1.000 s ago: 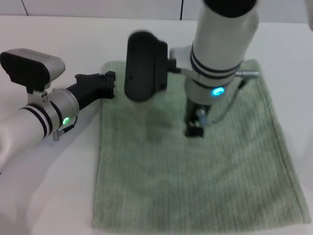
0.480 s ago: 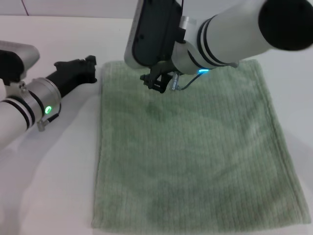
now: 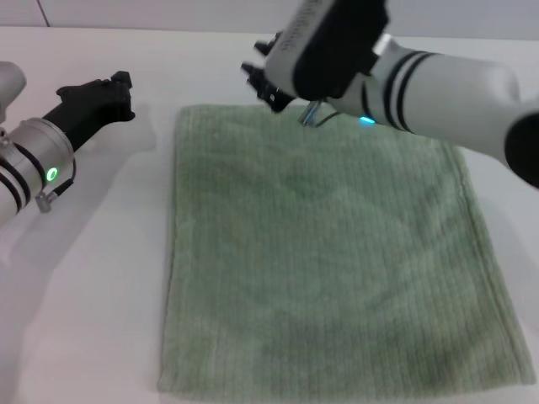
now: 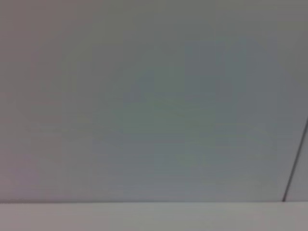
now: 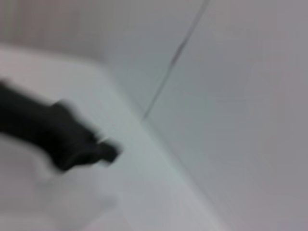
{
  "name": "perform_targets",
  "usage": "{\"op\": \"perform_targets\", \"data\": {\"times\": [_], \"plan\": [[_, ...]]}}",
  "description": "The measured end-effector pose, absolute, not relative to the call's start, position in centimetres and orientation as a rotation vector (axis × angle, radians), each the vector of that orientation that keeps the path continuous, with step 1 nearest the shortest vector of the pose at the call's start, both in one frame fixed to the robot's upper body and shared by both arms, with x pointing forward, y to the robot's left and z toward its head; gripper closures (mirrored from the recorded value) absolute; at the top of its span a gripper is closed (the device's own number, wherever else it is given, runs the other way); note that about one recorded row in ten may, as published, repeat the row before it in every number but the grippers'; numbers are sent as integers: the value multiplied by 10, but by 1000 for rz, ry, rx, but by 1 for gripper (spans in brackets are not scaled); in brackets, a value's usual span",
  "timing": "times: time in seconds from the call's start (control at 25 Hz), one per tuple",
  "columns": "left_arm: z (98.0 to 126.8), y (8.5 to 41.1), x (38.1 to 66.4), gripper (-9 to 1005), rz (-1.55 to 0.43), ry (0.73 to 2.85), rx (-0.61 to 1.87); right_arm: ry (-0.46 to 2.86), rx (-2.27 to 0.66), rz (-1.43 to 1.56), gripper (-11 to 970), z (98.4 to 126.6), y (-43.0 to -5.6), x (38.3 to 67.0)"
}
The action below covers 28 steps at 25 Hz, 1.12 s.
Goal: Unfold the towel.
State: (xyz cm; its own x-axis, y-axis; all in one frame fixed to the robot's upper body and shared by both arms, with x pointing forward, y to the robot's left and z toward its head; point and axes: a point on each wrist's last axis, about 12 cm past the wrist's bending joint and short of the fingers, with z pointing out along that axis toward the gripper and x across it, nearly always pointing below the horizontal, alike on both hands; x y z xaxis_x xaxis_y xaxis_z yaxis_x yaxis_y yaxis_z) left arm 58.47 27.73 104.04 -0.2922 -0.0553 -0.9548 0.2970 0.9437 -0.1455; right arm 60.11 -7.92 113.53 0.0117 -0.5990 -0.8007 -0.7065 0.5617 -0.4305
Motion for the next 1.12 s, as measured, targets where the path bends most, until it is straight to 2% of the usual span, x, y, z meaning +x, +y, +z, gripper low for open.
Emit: {"op": "perform_targets", "data": {"times": [0.4,0.64,0.8,1.0,1.12], "plan": [[1044,288,580,997,-343,1800,109,1554,-706,125,706,1112,-126,596],[1048,294,572,997,-374,1722,74,1542,-639,102,707,1097,-143,597],[1053,305,567,997,-372,1648,44,1489,-510,113,561,1091,-163,595],[1058,308,564,809,-326,1590,69,1363,-333,161,321,1085,-195,585],[1058,308,564,711,-298,1576,82,1334,-295,180,238,1084,-203,584]]}}
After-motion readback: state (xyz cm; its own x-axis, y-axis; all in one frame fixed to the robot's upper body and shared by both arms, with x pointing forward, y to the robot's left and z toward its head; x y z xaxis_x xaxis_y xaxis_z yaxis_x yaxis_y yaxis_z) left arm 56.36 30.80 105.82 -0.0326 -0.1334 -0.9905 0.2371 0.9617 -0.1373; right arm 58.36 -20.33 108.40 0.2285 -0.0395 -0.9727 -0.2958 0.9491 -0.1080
